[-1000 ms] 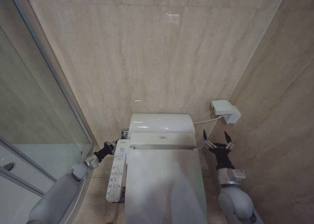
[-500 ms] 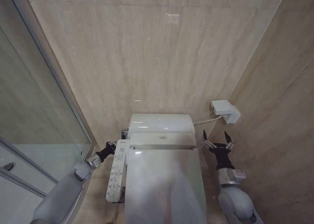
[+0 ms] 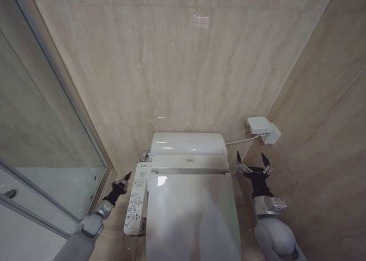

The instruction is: Open the toilet lid, clean the toilet bowl with a toilet brush, close the toilet lid, and flush.

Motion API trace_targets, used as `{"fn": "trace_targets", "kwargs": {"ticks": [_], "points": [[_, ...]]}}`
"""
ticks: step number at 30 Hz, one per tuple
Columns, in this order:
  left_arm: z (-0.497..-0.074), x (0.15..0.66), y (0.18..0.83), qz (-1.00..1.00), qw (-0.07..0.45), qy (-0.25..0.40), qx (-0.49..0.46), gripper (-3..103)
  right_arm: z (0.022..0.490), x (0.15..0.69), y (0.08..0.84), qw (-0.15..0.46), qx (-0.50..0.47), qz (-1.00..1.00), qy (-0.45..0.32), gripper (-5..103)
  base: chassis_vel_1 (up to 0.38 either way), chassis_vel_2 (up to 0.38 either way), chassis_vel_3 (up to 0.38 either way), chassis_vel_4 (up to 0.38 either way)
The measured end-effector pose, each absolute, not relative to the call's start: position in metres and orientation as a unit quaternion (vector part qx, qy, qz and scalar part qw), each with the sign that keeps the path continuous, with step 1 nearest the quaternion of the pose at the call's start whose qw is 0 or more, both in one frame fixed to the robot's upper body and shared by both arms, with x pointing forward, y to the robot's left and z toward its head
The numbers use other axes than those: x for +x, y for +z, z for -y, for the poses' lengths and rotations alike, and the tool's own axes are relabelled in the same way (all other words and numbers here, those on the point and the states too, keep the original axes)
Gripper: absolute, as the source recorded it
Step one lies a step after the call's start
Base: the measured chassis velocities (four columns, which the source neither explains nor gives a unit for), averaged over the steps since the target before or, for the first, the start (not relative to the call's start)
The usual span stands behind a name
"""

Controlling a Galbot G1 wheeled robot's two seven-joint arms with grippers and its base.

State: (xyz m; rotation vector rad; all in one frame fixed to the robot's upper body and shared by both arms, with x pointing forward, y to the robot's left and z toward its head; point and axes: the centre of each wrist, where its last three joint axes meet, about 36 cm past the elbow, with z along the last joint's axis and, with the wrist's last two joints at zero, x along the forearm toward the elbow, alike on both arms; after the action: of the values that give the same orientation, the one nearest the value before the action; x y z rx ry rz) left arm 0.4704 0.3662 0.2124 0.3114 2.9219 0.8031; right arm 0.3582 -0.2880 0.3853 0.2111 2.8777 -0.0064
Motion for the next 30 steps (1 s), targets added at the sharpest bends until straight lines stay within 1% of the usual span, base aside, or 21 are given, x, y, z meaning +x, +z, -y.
{"fn": "trace_targets", "kwargs": {"ticks": [2,3,4,7,9,10,11,13,18,19,25,26,27,28,30], "points": [[-0.35,0.472,0.227,-0.974,0.053,0.218,0.02,0,0.288,0.358,0.385,0.128,0.073,-0.989,-0.002,100,0.0,0.0,0.0,0.0],[-0.344,0.473,0.235,-0.978,0.057,0.202,-0.014,-3,0.288,0.358,0.385,0.128,0.073,-0.989,-0.002,100,0.0,0.0,0.0,0.0],[-0.344,0.473,0.235,-0.978,0.057,0.202,-0.014,-3,0.288,0.358,0.385,0.128,0.073,-0.989,-0.002,100,0.0,0.0,0.0,0.0],[-0.332,0.479,0.262,-0.978,0.074,0.178,-0.075,-3,0.288,0.358,0.385,0.128,0.073,-0.989,-0.002,100,0.0,0.0,0.0,0.0],[-0.329,0.478,0.273,-0.979,0.071,0.17,-0.089,-3,0.288,0.358,0.385,0.128,0.073,-0.989,-0.002,100,0.0,0.0,0.0,0.0],[-0.324,0.477,0.287,-0.98,0.073,0.155,-0.099,-3,0.288,0.358,0.385,0.128,0.073,-0.989,-0.002,100,0.0,0.0,0.0,0.0],[-0.319,0.474,0.303,-0.982,0.077,0.138,-0.105,24,0.288,0.358,0.385,0.128,0.072,-0.989,-0.002,100,0.0,0.0,0.0,0.0],[-0.31,0.464,0.33,-0.984,0.084,0.116,-0.11,24,0.288,0.358,0.385,0.128,0.073,-0.989,-0.002,100,0.0,0.0,0.0,0.0],[-0.296,0.445,0.358,-0.984,0.101,0.104,-0.099,24,0.288,0.358,0.385,0.128,0.073,-0.989,-0.002,100,0.0,0.0,0.0,0.0],[-0.293,0.436,0.366,-0.984,0.108,0.104,-0.095,51,0.288,0.358,0.385,0.128,0.073,-0.989,-0.002,100,0.0,0.0,0.0,0.0],[-0.282,0.398,0.393,-0.983,0.133,0.098,-0.085,51,0.288,0.358,0.385,0.128,0.073,-0.989,-0.002,100,0.0,0.0,0.0,0.0],[-0.28,0.39,0.399,-0.983,0.139,0.09,-0.083,78,0.288,0.358,0.385,0.128,0.073,-0.989,-0.002,100,0.0,0.0,0.0,0.0],[-0.279,0.383,0.404,-0.983,0.144,0.075,-0.079,78,0.288,0.358,0.385,0.128,0.073,-0.989,-0.002,100,0.0,0.0,0.0,0.0],[-0.279,0.383,0.404,-0.983,0.144,0.075,-0.079,78,0.288,0.358,0.385,0.128,0.073,-0.989,-0.002,100,0.0,0.0,0.0,0.0],[-0.276,0.367,0.414,-0.984,0.153,0.045,-0.079,78,0.288,0.358,0.385,0.128,0.073,-0.989,-0.002,100,0.0,0.0,0.0,0.0]]}}
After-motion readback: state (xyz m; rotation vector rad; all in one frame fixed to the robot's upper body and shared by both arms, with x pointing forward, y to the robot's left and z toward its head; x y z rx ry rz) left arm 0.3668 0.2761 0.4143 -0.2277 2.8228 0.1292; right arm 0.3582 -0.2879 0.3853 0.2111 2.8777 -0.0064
